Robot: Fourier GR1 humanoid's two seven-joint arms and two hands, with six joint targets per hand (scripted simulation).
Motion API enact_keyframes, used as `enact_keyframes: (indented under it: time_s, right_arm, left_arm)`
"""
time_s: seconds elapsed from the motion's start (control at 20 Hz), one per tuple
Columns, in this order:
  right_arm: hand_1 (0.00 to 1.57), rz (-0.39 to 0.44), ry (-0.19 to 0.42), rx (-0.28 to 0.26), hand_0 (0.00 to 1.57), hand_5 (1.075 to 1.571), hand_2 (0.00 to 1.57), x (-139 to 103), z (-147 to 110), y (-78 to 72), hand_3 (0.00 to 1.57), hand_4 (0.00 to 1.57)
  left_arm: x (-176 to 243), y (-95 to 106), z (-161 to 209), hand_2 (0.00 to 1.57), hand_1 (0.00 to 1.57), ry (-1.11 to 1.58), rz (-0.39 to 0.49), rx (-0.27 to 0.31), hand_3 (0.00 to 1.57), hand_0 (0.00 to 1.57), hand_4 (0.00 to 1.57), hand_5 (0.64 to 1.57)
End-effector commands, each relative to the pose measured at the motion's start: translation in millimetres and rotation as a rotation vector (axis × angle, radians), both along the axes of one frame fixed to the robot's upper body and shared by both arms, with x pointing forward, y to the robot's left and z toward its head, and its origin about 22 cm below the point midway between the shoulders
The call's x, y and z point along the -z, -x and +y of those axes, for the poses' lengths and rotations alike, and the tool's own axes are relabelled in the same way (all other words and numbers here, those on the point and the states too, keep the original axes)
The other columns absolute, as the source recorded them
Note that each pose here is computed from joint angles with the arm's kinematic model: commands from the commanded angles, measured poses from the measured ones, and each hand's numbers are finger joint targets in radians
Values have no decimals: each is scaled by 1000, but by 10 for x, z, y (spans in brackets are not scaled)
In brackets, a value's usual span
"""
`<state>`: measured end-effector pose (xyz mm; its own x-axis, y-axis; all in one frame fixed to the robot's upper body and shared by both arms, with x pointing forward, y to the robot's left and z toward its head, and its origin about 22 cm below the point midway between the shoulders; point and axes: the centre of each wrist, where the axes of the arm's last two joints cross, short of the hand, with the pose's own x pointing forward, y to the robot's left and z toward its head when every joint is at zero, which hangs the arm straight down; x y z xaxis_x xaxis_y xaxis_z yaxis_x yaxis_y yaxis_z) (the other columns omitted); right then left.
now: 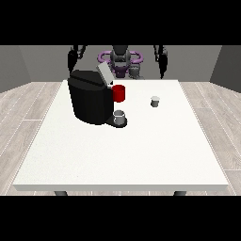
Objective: Insert the coffee pod into the coffee machine and close the lid
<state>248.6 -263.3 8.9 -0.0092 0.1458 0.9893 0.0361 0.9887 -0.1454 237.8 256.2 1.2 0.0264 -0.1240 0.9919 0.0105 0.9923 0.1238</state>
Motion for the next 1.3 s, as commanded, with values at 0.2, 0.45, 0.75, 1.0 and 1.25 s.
enact_keyframes:
  time_s: [0.2,0.45,0.75,1.0,1.25]
  right_arm:
    - [0,62,-49,-41,0,1571,0,122,149,62,0,0]
    - [0,-56,76,130,0,1571,0,69,214,-55,0,0]
    - [0,-105,78,20,0,1571,0,-52,495,-104,0,0]
    - [0,-120,57,-1,0,1571,0,-297,559,-283,0,0]
    - [0,-97,87,-6,0,1571,0,-214,660,-282,0,0]
  left_arm:
    - [38,47,132,0,0,-198,-83,154,0,0,0,1571]
    - [-101,-71,439,0,0,-352,-139,261,0,0,0,1571]
    - [-391,-538,744,0,0,-509,-52,163,0,0,0,1571]
    - [-612,-790,920,0,0,-607,0,184,0,0,0,1571]
    - [-486,-905,937,0,0,-674,54,202,0,0,0,1571]
